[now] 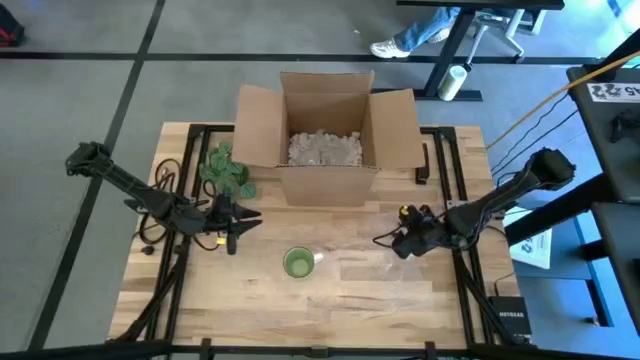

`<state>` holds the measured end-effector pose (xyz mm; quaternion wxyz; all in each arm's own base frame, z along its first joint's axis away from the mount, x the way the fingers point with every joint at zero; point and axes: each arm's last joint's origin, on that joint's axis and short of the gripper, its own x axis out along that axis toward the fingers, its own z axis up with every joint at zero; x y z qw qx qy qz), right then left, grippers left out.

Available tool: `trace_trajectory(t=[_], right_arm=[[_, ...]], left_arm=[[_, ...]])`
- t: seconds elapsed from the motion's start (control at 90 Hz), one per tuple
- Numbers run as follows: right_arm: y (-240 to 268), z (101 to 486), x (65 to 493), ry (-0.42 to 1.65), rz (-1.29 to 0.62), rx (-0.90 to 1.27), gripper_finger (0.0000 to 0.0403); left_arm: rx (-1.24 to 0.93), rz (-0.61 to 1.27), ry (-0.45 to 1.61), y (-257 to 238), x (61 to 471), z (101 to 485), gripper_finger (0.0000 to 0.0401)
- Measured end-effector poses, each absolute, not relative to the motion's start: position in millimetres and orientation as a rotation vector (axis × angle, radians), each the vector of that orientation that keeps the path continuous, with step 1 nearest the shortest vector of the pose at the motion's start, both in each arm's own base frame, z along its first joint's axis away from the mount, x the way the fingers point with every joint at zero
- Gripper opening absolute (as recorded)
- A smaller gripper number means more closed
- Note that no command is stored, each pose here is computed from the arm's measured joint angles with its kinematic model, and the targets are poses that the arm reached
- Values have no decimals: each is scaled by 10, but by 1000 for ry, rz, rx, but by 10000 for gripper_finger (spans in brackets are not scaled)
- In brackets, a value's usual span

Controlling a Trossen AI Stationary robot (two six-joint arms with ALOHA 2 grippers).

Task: Wrap mug
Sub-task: Wrap the green mug in bubble wrap

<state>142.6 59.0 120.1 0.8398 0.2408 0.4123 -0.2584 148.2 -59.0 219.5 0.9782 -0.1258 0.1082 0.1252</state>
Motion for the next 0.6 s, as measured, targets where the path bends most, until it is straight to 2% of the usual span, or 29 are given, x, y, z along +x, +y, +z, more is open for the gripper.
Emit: trace_trajectory(t=[0.222, 0.322, 0.422, 0.556, 0.6], right_arm=[[555, 1079, 1368, 843, -568, 538, 204], [550, 1061, 1360, 835, -565, 542, 185], [571, 1073, 1394, 823, -517, 542, 136], [609, 1111, 1456, 787, -435, 540, 37], [621, 1127, 1477, 767, -415, 540, 15]], left_arm=[[-250, 252, 218, -590, 1482, 2195, 90], [-253, 252, 218, -590, 1482, 2195, 90], [-253, 252, 218, -590, 1482, 2195, 90], [-254, 252, 217, -590, 1482, 2196, 90], [-258, 252, 216, -591, 1482, 2197, 90]])
